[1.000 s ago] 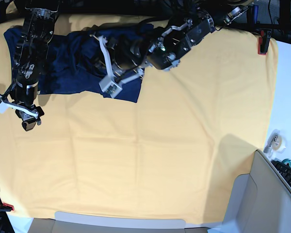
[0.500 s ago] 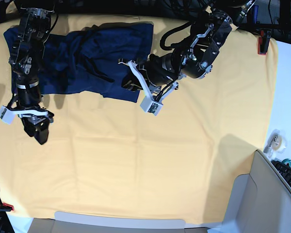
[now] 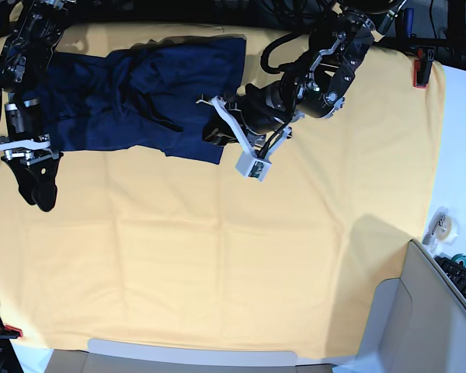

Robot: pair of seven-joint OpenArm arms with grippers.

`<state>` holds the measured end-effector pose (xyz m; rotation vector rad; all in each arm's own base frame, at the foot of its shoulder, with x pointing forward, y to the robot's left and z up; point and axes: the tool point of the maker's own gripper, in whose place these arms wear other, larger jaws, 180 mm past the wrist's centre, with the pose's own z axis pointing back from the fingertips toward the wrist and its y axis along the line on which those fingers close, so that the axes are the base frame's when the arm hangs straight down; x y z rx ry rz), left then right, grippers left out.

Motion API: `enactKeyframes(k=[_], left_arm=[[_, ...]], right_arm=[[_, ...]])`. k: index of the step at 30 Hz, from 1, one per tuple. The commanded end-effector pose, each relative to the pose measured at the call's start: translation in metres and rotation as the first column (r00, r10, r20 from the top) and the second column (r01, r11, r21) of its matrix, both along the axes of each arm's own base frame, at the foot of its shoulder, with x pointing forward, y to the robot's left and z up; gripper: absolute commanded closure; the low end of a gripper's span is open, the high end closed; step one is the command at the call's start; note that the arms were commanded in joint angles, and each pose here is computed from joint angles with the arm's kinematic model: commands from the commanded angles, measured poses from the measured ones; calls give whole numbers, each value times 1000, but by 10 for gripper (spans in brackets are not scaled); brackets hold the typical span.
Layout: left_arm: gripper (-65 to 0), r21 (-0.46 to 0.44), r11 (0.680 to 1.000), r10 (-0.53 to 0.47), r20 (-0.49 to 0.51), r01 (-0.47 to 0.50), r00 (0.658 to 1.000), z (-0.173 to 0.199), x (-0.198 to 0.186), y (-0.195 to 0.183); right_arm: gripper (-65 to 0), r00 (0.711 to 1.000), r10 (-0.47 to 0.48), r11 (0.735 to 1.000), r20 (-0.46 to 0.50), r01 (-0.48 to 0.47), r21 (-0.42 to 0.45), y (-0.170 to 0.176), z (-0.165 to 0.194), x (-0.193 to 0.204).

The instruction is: Fold the T-shirt properly

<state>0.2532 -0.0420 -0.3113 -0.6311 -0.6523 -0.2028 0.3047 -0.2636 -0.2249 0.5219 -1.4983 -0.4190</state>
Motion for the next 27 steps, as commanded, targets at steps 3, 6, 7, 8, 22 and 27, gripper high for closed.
enactKeyframes(k=[3, 6, 7, 8, 22, 27], left_arm=[[-80, -22, 1000, 19, 44, -18, 999, 13, 9, 2], [-80, -29, 999, 26, 58, -24, 998, 15, 11, 2], [-80, -39, 999, 36, 75, -34, 996, 18, 13, 2], [-80, -52, 998, 51, 97, -46, 994, 22, 16, 2], [-80, -83, 990, 124, 146, -113, 981, 18, 11, 14], [-80, -61, 992, 122, 149, -114, 981, 15, 11, 20]], right_arm=[[-318, 1000, -10, 1000, 23, 10, 4, -15, 14, -8], [-318, 1000, -31, 1000, -5, 31, 4, -28, 12, -14], [-318, 999, -37, 999, -10, 37, -1, -31, 12, -16], [-318, 999, -39, 999, -11, 39, -10, -34, 13, -18], [-318, 1000, 30, 998, 9, -29, -58, -29, 5, -25], [-318, 998, 67, 995, 14, -66, -73, -25, -1, -26]])
